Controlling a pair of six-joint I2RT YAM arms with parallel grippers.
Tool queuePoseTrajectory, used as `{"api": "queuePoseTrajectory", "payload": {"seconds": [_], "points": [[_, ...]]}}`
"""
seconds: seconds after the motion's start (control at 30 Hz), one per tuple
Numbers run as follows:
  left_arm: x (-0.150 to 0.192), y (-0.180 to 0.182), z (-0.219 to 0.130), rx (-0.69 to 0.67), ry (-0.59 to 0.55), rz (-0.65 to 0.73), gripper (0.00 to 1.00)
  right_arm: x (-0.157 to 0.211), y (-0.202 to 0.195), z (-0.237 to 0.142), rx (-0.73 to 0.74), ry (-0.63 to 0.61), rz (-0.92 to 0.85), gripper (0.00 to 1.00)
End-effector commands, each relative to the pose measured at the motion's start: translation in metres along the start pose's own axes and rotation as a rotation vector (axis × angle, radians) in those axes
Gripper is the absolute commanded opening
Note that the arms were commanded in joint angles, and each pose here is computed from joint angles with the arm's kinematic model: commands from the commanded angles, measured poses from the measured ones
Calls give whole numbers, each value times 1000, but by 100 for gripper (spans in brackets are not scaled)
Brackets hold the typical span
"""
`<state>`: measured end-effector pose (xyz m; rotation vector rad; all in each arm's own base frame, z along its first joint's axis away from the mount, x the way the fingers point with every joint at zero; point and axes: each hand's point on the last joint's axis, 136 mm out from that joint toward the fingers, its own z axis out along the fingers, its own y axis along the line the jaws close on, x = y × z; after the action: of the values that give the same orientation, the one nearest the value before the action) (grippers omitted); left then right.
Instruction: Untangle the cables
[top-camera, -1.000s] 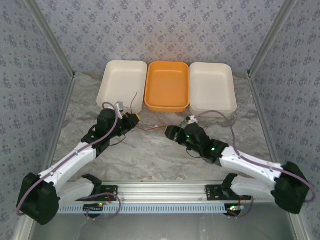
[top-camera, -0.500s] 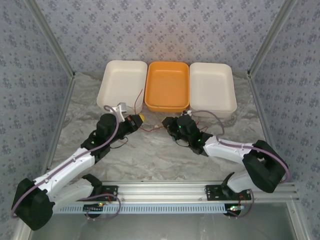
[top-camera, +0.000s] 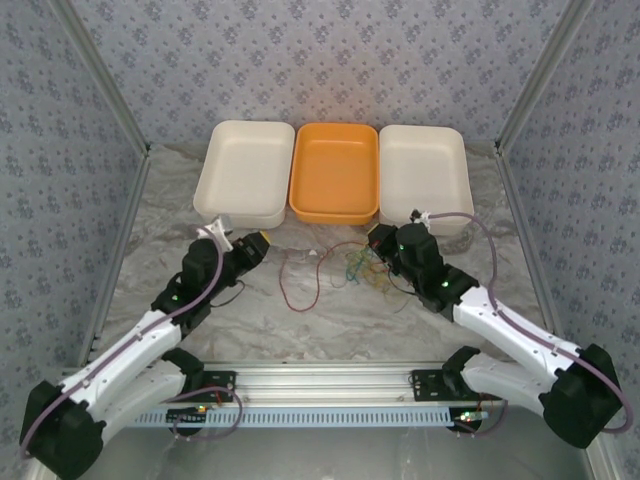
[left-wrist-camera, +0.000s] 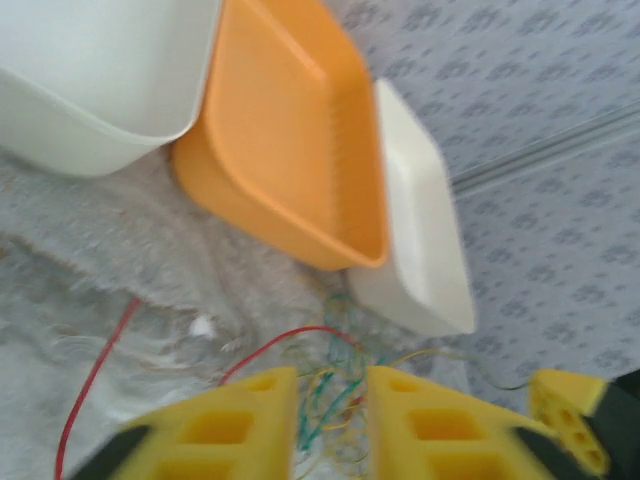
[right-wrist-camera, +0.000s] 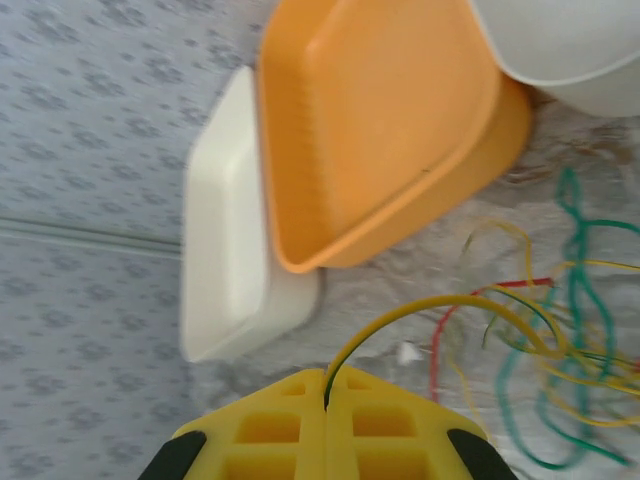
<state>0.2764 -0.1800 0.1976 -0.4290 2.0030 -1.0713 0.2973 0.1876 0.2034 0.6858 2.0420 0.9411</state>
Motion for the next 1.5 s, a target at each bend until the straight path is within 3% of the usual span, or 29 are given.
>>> {"api": "queuePoseTrajectory", "payload": {"seconds": [0.0,0.17,0.33,0.53,0.8,0.93,1.27,1.37,1.47], "points": [[4,16,8,-34,-9,-24,17,3,-31,5,155,26,-134,0],[14,39,7,-147,38,-30,27,3,-50,15,236,56,-182,0],[38,84,-23,-453,152,-40,46,-13,-71,6,378,25,-275,0],[69,111,-33,-475,136,-141,54,-36,-109,-16,528,-27,-330,0],[112,114,-2,-560,237,-184,54,-35,-122,-20,540,18,-368,0],[131,113,8,-601,216,-195,51,-32,-120,-19,524,25,-378,0],[132,140,32,-768,129,-162,39,-22,-111,-17,470,40,-384,0],[132,154,37,-811,117,-161,23,-24,-114,-20,485,32,-397,0],[115,161,27,-816,15,-159,5,-32,-126,-25,532,29,-412,0]]}}
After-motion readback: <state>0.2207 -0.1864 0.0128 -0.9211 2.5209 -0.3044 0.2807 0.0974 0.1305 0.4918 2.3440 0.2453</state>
